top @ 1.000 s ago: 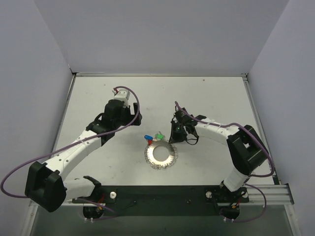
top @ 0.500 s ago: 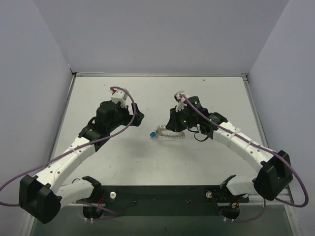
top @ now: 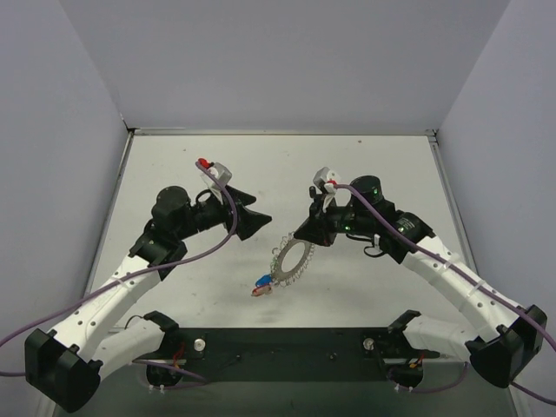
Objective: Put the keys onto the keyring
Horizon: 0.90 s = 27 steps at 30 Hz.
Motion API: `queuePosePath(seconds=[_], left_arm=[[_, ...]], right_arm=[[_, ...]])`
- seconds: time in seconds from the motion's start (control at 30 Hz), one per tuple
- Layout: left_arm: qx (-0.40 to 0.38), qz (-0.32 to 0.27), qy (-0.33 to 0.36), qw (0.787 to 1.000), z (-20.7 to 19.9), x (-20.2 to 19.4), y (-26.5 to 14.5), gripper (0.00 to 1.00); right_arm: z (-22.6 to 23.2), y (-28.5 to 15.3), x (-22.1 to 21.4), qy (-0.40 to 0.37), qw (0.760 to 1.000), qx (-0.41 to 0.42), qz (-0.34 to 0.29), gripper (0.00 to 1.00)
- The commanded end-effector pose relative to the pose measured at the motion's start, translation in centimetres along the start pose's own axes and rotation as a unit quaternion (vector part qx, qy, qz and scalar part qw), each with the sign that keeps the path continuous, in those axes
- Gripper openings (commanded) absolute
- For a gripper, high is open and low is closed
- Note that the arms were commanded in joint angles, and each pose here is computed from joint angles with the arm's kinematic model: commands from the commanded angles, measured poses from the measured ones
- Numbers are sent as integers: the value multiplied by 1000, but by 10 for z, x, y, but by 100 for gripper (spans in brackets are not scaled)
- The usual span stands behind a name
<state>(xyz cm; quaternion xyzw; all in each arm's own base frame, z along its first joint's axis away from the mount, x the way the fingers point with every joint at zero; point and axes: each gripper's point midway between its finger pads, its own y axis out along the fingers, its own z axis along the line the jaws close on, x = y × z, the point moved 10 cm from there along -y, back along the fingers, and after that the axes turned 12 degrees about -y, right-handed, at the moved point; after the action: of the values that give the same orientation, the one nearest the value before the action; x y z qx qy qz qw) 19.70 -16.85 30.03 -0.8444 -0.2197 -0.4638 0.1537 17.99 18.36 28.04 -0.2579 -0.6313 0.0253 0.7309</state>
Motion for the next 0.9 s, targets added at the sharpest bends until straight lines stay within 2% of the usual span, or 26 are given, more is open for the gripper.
queuePosePath(seconds=[0.0,0.27,0.57,0.77,0.87], left_arm=[[-138,-6,47,989,-28,10,-6,88],[-229,-3,53,972,-44,13,-11,76],[-241,-5,52,969,-46,13,-8,74],[-242,-2,49,969,-45,11,-2,74],[-245,2,48,968,-45,10,0,73]], right_arm=[[12,-16,26,-66,993,75,-65,0],[19,-22,39,-71,987,118,-87,0],[11,-18,34,-57,992,67,-93,0],[9,-15,41,-70,983,38,-166,0],[11,-15,38,-73,981,40,-177,0]])
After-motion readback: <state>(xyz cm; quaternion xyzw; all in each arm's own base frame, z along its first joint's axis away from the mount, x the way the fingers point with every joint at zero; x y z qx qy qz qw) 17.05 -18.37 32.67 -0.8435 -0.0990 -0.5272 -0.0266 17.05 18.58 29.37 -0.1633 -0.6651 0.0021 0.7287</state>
